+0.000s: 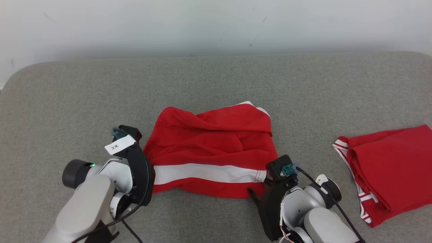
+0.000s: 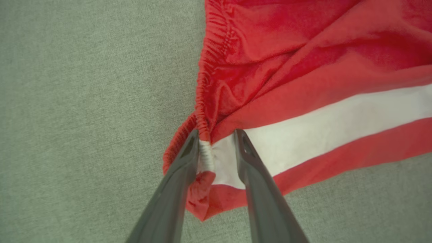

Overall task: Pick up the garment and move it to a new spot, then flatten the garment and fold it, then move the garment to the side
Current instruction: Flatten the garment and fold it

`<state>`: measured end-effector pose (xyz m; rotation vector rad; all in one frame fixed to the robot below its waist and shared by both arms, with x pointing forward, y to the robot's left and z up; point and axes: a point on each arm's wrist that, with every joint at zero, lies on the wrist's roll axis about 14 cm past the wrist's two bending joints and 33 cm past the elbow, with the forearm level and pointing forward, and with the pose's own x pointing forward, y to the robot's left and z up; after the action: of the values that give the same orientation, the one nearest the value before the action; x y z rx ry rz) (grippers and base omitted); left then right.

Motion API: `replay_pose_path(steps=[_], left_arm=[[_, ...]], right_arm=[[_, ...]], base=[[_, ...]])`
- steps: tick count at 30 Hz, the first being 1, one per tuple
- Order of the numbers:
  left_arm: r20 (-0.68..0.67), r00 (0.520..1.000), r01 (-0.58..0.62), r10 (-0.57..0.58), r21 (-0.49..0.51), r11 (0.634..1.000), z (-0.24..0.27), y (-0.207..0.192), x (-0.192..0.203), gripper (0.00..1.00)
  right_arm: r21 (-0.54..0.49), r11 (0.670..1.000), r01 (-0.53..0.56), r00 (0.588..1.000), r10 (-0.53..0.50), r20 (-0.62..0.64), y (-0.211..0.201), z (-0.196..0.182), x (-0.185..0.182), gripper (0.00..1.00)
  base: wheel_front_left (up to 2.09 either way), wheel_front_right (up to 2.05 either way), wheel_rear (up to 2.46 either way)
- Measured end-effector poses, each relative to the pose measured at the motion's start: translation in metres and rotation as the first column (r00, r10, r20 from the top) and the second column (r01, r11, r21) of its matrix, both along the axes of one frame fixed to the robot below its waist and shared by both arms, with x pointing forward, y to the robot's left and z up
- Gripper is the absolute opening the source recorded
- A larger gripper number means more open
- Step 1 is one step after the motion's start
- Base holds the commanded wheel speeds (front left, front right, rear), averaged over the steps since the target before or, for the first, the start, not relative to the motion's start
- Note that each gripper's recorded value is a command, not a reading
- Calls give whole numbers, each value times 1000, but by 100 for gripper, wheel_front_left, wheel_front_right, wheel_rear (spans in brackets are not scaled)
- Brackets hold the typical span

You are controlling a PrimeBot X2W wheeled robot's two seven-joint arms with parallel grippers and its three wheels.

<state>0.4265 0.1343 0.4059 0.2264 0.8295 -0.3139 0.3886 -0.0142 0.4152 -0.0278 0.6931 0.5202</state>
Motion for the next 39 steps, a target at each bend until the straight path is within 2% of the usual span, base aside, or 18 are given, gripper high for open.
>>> replay_pose_path(steps=[1,3,4,5,7,8,9,18,22,26,29,34,38,39], left_arm=[[-1,1000,0,0,1,1000,0,0,0,56],[7,1000,6,-6,0,1000,2,0,3,55],[11,1000,6,-6,-1,1000,3,0,4,52],[14,1000,6,-6,-2,1000,2,0,4,47],[12,1000,7,-7,-3,1000,1,-1,4,21],[17,1000,7,-7,-6,1000,2,-1,5,0],[19,1000,7,-7,-7,1000,2,-2,6,0],[52,999,3,-1,-30,1000,7,-4,13,0],[152,986,-60,74,-96,994,32,-2,32,0],[284,946,-104,158,-195,975,74,-3,54,0],[313,930,-122,194,-236,964,86,-1,56,0],[293,939,-116,179,-219,969,78,-1,43,0],[179,968,-135,173,-204,970,38,-2,14,0],[151,974,-137,169,-202,970,29,-2,8,3]], right_arm=[[-1,1000,10,1000,-10,-2,-1,-1,1,89],[-2,1000,21,1000,-21,-3,-4,-2,2,83],[-2,1000,24,1000,-24,-4,-4,-3,2,69],[-1,1000,26,1000,-26,-3,-4,-3,3,49],[1,999,36,999,-36,0,-5,-3,4,23],[2,999,37,999,-37,2,-5,-3,5,4],[3,999,40,999,-40,6,-5,-2,6,0],[32,997,64,995,-66,68,-5,11,22,0],[74,993,94,984,-104,148,-8,32,37,0],[139,984,114,952,-148,268,-11,69,53,0],[165,979,120,930,-169,327,-14,89,59,0],[128,984,123,934,-158,321,-22,82,49,0],[70,990,119,961,-133,241,-26,50,27,0],[58,991,118,966,-128,227,-27,44,23,0]], base=[[0,0,0],[0,0,0],[0,0,0],[0,0,0],[0,0,0],[0,0,0],[0,0,0],[0,0,0],[0,0,0],[0,0,0],[0,0,0],[0,0,0],[0,0,0],[0,0,0]])
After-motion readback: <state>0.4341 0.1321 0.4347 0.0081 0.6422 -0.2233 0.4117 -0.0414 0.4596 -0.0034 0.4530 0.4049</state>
